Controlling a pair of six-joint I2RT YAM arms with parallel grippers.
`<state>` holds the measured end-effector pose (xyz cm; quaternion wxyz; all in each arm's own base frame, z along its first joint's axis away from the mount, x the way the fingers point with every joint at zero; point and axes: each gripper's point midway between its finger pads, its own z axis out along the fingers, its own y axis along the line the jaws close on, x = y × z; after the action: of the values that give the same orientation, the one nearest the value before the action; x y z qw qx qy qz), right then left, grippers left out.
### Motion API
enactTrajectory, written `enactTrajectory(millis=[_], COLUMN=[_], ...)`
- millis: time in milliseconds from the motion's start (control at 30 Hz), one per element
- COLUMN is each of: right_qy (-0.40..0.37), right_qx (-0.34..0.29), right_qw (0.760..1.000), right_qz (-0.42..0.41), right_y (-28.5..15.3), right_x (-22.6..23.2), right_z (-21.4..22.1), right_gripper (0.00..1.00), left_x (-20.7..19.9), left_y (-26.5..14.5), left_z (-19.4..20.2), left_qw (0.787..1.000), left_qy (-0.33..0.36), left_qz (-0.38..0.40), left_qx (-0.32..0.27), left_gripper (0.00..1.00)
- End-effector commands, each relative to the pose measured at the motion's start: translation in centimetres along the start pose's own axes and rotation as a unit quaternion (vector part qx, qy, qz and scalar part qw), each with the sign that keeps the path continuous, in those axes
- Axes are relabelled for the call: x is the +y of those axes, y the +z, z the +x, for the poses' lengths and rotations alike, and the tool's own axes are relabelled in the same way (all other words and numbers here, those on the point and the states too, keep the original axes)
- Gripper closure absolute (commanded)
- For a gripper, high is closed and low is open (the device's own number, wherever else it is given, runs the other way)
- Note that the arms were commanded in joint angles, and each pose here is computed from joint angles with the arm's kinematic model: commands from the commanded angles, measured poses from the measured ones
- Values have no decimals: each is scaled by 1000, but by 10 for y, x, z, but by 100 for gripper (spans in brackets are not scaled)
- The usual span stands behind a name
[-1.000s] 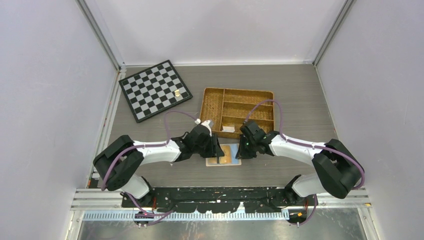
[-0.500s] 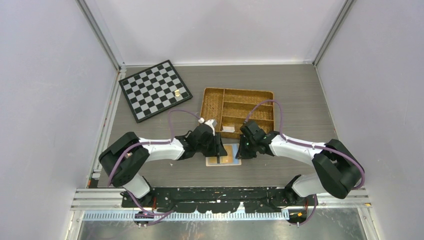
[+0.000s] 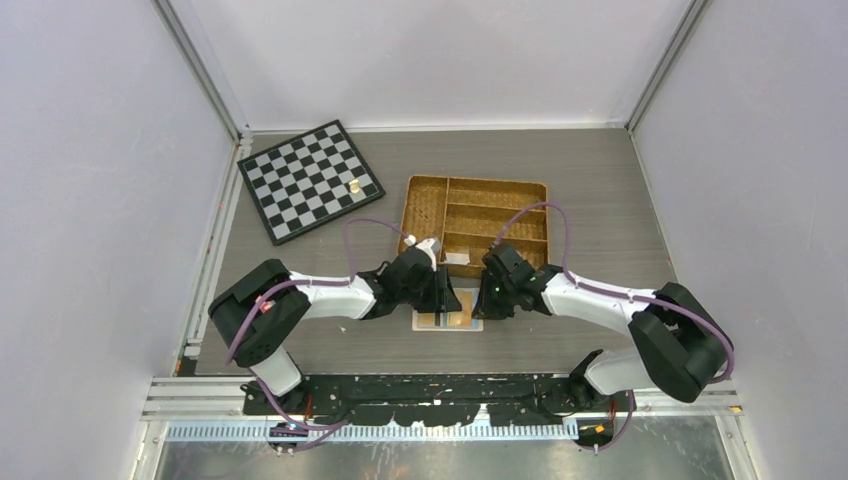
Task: Put the credit cards into the card holder
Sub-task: Insert the credit card into the card holder.
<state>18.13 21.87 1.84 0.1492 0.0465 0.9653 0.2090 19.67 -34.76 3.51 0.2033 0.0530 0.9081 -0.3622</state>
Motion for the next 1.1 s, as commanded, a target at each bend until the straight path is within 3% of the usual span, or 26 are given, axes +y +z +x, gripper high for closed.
enactTrajectory(millis=[0, 200, 333, 467, 667, 1067], right_qy=[11, 28, 42, 51, 60, 68], right_qx=[-8, -54, -62, -54, -43, -35], right_qw=[1000, 998, 997, 997, 997, 997], right_qz=[12, 3, -7, -12, -11, -33], right_y=[-4, -24, -29, -25, -18, -14], right_x=[-7, -5, -5, -5, -8, 0], right_z=[3, -8, -7, -2, 3, 5], right_gripper=[80, 58, 54, 66, 69, 94], left_x=[-14, -13, -11, -11, -12, -18], left_y=[8, 5, 5, 5, 6, 8], left_z=[8, 9, 11, 11, 11, 13], left_qw=[1000, 1000, 1000, 1000, 1000, 1000], left_qy=[14, 4, 1, -1, -1, -2], left_qz=[20, 12, 8, 9, 11, 26], left_qx=[12, 5, 7, 7, 8, 14], left_gripper=[56, 56, 57, 56, 56, 56])
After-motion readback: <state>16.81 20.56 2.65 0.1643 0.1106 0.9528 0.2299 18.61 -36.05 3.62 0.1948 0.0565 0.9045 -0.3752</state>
